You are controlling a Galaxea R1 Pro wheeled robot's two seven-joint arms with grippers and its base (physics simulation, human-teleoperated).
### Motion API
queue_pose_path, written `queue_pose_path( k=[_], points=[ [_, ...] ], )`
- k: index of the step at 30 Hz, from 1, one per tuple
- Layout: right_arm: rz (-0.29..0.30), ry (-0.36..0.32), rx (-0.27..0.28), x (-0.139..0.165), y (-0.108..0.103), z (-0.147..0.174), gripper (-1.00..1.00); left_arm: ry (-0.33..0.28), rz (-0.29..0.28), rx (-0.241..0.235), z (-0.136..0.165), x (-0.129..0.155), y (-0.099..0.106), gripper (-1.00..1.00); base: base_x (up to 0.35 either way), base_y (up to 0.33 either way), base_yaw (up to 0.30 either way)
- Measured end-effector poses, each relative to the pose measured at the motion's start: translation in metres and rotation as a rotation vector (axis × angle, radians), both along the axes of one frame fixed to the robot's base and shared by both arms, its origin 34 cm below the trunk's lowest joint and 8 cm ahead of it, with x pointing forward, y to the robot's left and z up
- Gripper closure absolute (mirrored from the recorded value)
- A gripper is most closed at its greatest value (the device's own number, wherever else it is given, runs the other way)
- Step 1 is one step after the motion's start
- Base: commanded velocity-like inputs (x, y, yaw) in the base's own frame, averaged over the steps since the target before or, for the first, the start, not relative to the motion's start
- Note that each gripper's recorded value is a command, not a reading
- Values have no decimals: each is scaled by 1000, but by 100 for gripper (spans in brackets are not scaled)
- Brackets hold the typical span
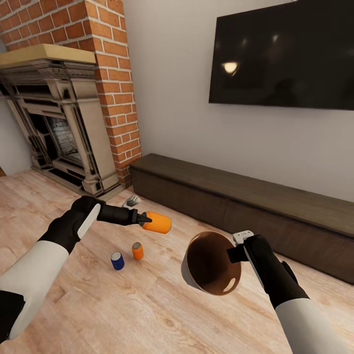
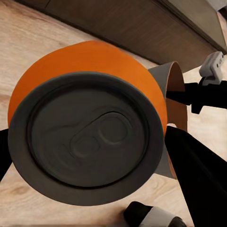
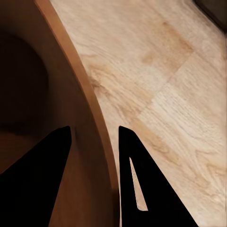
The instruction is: Put the three can of soda from the living room inside the tash can in the kitchen.
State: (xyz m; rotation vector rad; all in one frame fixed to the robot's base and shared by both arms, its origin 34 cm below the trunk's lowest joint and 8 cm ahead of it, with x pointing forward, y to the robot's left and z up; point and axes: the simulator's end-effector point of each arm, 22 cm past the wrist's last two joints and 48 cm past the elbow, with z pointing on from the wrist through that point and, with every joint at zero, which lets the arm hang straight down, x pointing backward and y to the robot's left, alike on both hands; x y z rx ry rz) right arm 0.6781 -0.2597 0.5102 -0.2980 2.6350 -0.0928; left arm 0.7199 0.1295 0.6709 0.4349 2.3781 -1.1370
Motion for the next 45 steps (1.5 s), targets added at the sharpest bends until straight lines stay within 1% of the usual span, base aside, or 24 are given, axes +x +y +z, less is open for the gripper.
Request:
queue_pose_path(
  k=[4,7,8,10,13,16,19,20,21,22,25,28,29,31,34,36,37,39,42,43,44,45],
  points=[
    [2,13,19,-1,5,5,100,3,-6,0,8,1,-2,100,0,0,0],
    [-1,36,3,-3,1,3,100,7,-20,10,11,-1,-7,100,0,0,0],
    [-2,42,-1,-4,0,3,100,10,-28,15,11,-2,-9,100,0,0,0],
    [-4,58,2,-5,0,2,100,22,-62,33,8,-9,-16,100,0,0,0],
    [-7,83,10,-7,1,0,100,48,-138,22,7,-26,-33,100,0,0,0],
    [-8,101,-3,-11,-1,-7,100,51,-164,8,9,-32,-44,100,0,0,0],
    [-13,126,0,-13,4,-14,100,49,-213,-28,16,-41,-73,100,0,0,0],
    [-16,129,-3,-14,6,-16,100,47,-221,-33,17,-43,-78,100,0,0,0],
    [-19,131,-11,-14,5,-17,100,46,-228,-37,18,-44,-82,100,0,0,0],
    [-24,138,-28,-15,5,-20,100,45,-241,-49,21,-47,-92,100,0,0,0],
    [-30,146,-65,-17,2,-24,100,43,-262,-60,24,-51,-105,100,0,0,0],
    [-36,167,-67,-23,11,-32,100,44,-285,-67,25,-57,-119,100,0,0,0],
    [-41,179,-80,-27,16,-37,100,46,-300,-70,25,-61,-127,100,0,0,0],
    [-43,185,-99,-29,18,-39,100,47,-307,-66,24,-63,-130,100,0,0,0],
    [-40,193,-148,-33,22,-43,100,52,-314,-64,22,-65,-134,100,0,0,0],
    [-38,196,-146,-34,28,-45,100,53,-315,-62,21,-66,-134,100,0,0,0],
    [-32,197,-157,-35,33,-46,100,53,-314,-55,19,-66,-135,100,0,0,0],
    [-29,196,-160,-35,36,-46,100,55,-318,-45,17,-67,-135,100,0,0,0],
    [-20,192,-184,-35,36,-45,100,64,-348,1,4,-76,-137,100,0,0,0],
    [-18,192,-188,-35,36,-45,100,64,-364,69,-13,-81,-136,100,0,0,0],
    [-17,191,-186,-35,37,-45,100,65,-366,91,-19,-82,-136,100,0,0,0],
    [-17,192,-183,-35,38,-45,100,65,-365,99,-20,-83,-136,100,0,0,0]
  ],
)
